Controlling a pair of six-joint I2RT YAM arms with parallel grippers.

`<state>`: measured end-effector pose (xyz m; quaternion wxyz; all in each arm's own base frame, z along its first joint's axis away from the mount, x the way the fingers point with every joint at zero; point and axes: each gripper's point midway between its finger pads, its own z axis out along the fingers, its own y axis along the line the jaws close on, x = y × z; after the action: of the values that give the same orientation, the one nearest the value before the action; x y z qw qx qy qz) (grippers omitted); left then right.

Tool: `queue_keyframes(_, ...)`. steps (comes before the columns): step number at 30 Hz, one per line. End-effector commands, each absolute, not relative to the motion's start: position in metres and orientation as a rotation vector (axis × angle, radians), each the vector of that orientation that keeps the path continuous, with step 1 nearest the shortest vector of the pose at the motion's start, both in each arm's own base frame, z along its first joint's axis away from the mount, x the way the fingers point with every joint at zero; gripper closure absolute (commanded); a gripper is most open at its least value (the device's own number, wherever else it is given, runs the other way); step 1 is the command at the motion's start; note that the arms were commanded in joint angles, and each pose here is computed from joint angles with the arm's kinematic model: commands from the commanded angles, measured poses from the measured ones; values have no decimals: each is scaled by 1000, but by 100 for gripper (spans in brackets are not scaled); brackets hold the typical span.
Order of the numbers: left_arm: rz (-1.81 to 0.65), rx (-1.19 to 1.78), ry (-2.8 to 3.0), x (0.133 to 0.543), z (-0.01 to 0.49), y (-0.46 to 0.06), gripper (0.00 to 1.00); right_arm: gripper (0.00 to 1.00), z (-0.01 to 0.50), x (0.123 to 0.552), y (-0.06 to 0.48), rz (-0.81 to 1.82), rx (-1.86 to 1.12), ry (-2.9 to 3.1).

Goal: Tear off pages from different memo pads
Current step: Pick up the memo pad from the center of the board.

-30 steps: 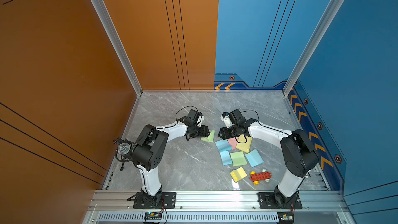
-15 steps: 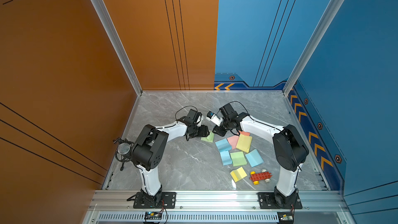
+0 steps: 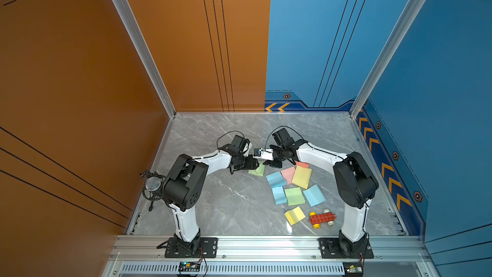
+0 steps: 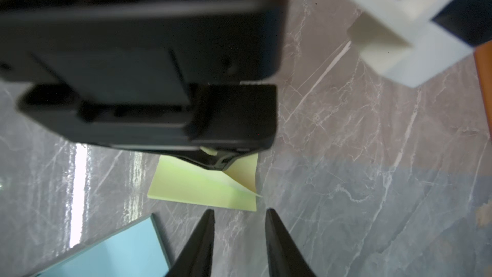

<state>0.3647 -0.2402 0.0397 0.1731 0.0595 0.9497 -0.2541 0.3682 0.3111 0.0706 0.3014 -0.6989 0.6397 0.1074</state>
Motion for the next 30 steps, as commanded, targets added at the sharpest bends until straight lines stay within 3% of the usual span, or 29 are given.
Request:
queue_keyframes(1, -715, 184, 2730, 360, 29, -235, 34, 65, 68, 378, 316, 207, -1939, 1578)
queue_keyframes(30, -748, 90, 2698, 370, 45, -226, 28, 65, 26, 362, 321, 127, -2121, 1519)
